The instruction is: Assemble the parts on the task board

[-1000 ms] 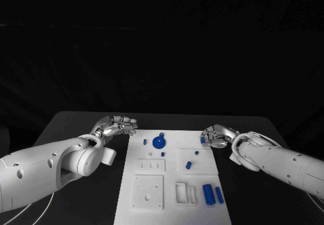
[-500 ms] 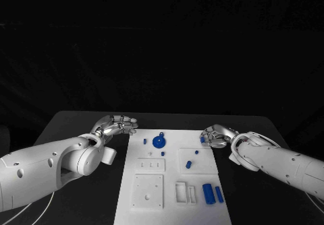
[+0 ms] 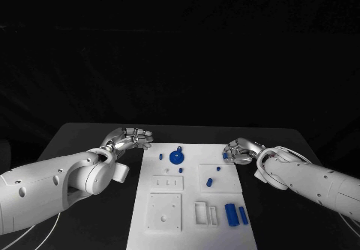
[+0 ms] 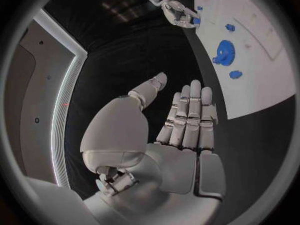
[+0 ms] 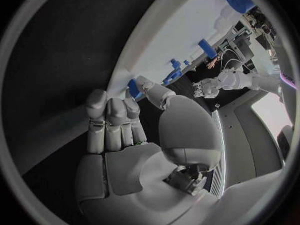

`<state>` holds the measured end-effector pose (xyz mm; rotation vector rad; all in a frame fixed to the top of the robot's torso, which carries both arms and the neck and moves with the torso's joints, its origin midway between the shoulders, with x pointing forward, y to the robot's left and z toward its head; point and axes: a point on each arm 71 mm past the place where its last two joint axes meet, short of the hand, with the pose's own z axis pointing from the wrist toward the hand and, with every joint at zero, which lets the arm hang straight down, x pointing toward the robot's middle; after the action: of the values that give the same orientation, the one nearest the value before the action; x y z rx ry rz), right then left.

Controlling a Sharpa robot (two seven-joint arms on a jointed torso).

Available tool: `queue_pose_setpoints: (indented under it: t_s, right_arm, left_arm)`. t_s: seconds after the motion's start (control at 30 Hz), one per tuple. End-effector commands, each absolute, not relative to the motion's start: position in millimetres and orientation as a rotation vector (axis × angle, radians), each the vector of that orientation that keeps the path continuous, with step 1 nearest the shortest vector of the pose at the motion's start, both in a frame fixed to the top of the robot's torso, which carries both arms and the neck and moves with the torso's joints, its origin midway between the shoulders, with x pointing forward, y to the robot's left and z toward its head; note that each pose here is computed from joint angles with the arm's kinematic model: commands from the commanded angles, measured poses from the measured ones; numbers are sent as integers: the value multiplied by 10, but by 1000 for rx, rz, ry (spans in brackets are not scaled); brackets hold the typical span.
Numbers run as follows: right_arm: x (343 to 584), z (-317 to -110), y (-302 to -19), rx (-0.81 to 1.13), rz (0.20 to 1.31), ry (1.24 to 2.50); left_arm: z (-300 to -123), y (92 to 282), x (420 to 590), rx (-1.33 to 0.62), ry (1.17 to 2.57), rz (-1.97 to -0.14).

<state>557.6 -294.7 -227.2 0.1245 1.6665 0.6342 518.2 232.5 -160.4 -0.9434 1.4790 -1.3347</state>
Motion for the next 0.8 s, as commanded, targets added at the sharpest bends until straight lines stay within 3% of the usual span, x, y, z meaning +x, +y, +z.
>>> queue_pose_setpoints:
  t_s: [0.03, 0.43, 0.8]
  right_arm:
    - [5567, -2293, -2943, 109, 625, 1670]
    - [5525, -2245, -2871, 126, 608, 1644]
    - [5539, -1730, -2470, 17, 501, 1612]
  left_arm:
    - [-1596, 2304, 5177, -937, 1482, -1355]
    - [-1609, 2283, 5168, -919, 1520, -1349]
    - [-1695, 2163, 5173, -912, 1692, -1310]
